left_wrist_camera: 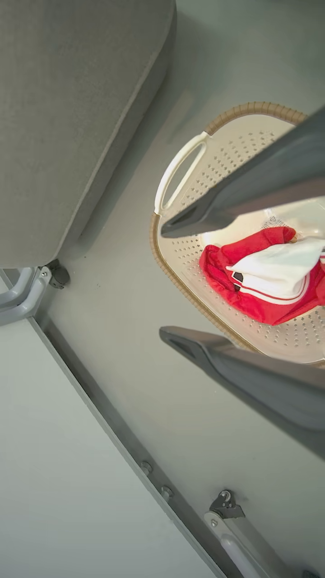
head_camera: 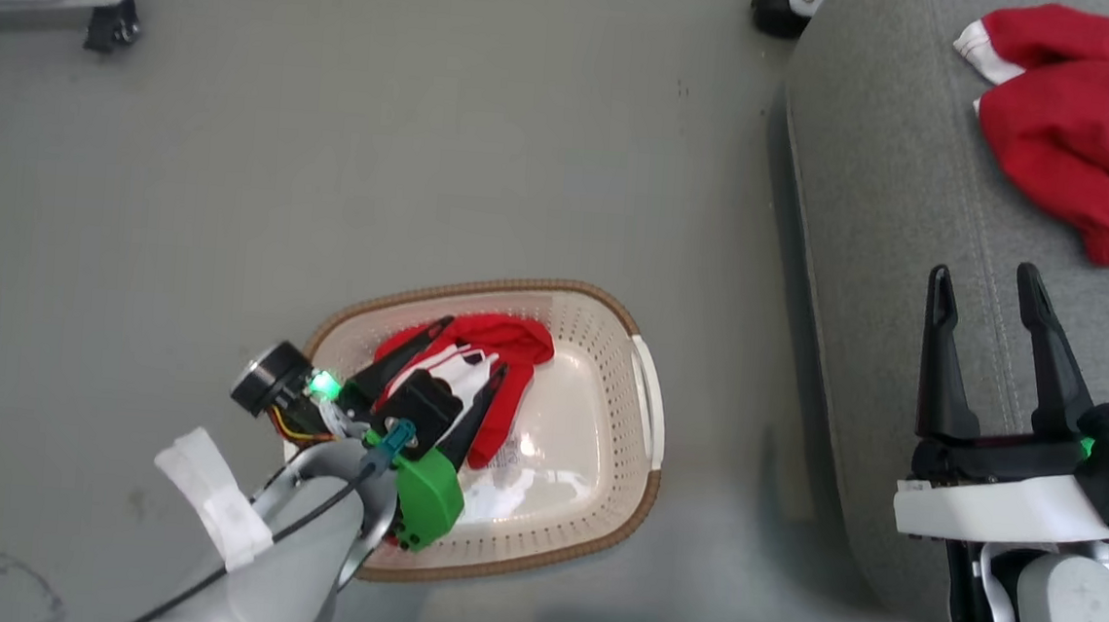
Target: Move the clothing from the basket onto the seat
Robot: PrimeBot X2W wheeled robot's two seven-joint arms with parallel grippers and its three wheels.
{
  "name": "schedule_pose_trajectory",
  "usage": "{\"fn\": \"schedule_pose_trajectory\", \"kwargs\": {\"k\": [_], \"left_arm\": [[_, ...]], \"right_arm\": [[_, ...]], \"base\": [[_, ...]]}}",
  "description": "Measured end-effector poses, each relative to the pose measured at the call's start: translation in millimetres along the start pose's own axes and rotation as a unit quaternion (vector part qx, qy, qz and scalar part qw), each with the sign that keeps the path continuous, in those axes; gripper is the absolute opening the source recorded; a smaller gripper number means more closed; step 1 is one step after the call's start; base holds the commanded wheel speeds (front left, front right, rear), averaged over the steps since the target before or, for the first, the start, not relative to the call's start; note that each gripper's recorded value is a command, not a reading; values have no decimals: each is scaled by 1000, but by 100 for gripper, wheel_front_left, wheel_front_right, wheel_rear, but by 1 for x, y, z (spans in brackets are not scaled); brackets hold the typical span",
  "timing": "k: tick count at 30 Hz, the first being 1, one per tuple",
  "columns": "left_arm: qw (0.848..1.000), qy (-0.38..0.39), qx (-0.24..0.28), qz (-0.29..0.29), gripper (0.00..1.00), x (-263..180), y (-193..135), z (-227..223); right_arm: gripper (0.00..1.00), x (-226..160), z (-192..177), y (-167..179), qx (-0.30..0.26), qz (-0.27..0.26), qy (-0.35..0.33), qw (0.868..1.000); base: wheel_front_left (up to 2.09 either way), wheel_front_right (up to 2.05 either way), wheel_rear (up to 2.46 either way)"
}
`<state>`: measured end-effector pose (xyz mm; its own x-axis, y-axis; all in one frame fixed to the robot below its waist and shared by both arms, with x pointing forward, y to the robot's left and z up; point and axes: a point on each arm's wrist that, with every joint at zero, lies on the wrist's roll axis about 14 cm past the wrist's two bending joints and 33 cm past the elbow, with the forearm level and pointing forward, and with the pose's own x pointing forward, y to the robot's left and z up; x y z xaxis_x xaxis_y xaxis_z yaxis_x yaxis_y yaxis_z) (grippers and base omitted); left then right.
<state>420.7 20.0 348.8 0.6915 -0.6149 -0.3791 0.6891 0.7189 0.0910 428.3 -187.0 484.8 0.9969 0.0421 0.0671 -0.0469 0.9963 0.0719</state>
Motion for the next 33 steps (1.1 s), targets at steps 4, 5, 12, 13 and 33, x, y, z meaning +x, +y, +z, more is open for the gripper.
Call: {"fn": "schedule_pose_trajectory", "kwargs": {"k": [4, 5, 12, 13, 33], "left_arm": [[996, 79, 23, -46, 100, 24, -4, -49], [993, 101, 27, -59, 100, 28, -6, -62], [978, 176, 22, -108, 100, 60, -13, -120], [976, 186, 19, -115, 100, 62, -16, -129], [946, 278, 60, -158, 100, 99, -20, -228]], "right_arm": [[100, 15, -17, -6, 1, -5, 12, 1000], [100, 18, -22, -6, 3, -5, 16, 1000], [100, 40, -47, -12, -6, -6, 27, 1000], [100, 42, -51, -14, -8, -8, 29, 1000], [100, 38, -115, -42, -25, -37, 101, 994]], "base": [[0, 0, 0], [0, 0, 0], [0, 0, 0], [0, 0, 0], [0, 0, 0]]}}
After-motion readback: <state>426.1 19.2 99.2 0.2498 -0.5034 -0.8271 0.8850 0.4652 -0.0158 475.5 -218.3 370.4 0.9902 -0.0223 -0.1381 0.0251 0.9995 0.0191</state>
